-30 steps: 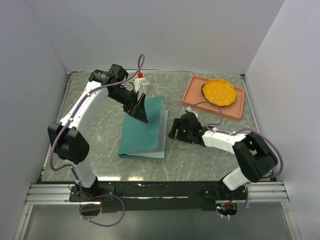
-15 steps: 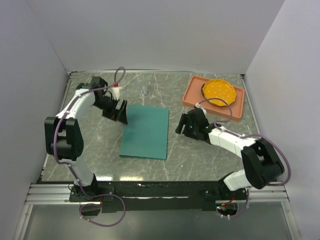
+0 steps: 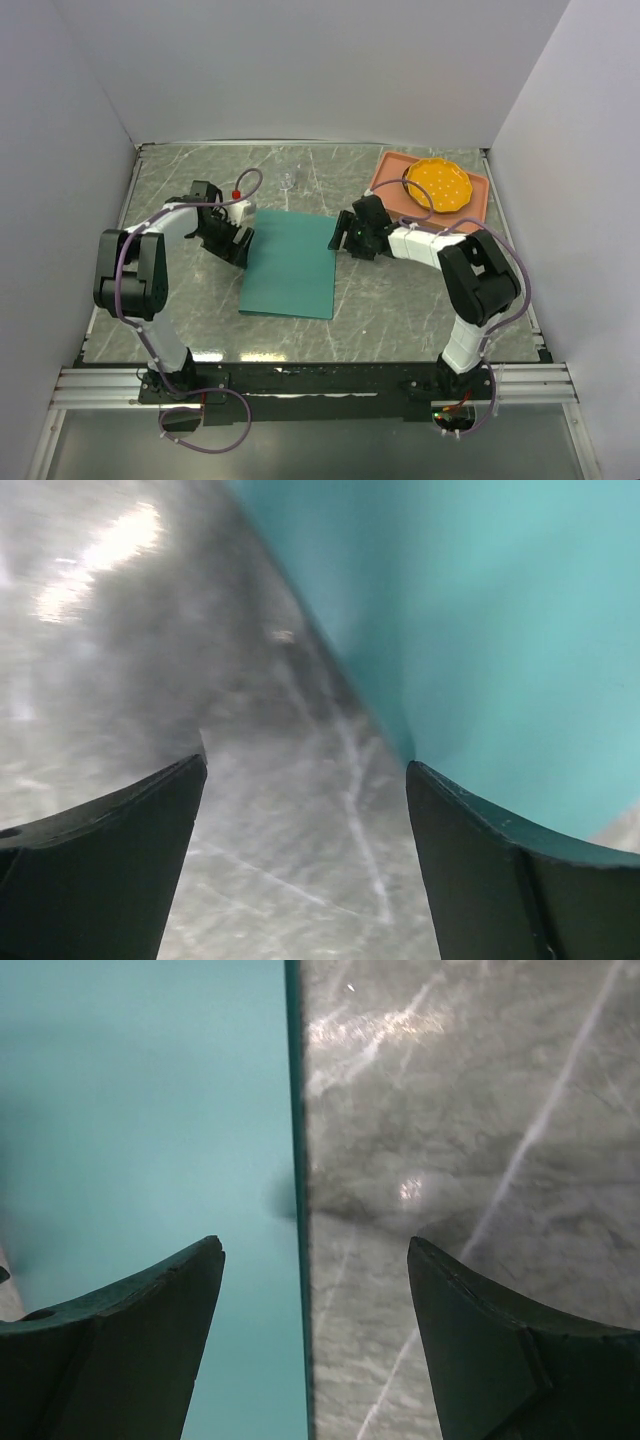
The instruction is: Put the files into the folder
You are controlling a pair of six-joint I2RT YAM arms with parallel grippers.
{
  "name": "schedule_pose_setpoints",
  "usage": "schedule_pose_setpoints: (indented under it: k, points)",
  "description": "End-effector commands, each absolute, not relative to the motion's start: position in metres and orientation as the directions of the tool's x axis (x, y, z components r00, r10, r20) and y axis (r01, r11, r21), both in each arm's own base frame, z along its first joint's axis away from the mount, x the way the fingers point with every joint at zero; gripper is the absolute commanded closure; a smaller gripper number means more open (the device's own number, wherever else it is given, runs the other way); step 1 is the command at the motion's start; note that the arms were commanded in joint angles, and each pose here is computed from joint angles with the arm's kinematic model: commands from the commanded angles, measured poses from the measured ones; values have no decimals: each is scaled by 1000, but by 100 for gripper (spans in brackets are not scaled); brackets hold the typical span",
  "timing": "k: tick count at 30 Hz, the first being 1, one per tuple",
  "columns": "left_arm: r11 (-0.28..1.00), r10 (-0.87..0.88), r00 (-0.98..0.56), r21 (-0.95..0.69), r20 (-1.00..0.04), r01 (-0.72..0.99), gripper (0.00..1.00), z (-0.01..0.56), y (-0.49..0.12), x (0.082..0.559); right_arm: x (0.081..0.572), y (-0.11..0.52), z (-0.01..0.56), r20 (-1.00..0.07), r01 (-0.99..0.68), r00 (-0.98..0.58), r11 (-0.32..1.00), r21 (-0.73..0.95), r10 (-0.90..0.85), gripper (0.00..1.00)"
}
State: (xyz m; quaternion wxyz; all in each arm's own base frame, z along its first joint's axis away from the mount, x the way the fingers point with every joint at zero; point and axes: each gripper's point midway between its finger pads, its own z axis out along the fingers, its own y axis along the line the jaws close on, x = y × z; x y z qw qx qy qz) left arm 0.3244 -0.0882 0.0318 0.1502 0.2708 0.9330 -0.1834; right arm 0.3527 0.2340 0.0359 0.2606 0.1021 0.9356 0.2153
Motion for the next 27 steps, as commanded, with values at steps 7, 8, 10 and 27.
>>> schedule_pose_setpoints:
  k: [7, 8, 10, 27]
  points:
    - [710, 421, -763, -346, -490, 614, 12, 50, -117, 343, 379, 255, 45, -456, 42, -838, 869, 493, 299, 18]
    - [687, 428, -758, -368, -492, 626, 12, 52, -127, 340, 379, 255, 44, -453, 44, -840, 870, 491, 298, 18]
    - [645, 435, -759, -421, -485, 638, 12, 55, -143, 330, 381, 255, 42, -449, 45, -844, 872, 488, 295, 18]
    - [525, 503, -735, -514, -456, 678, 13, 73, -170, 260, 348, 274, 21, -385, 38, -883, 860, 508, 266, 18]
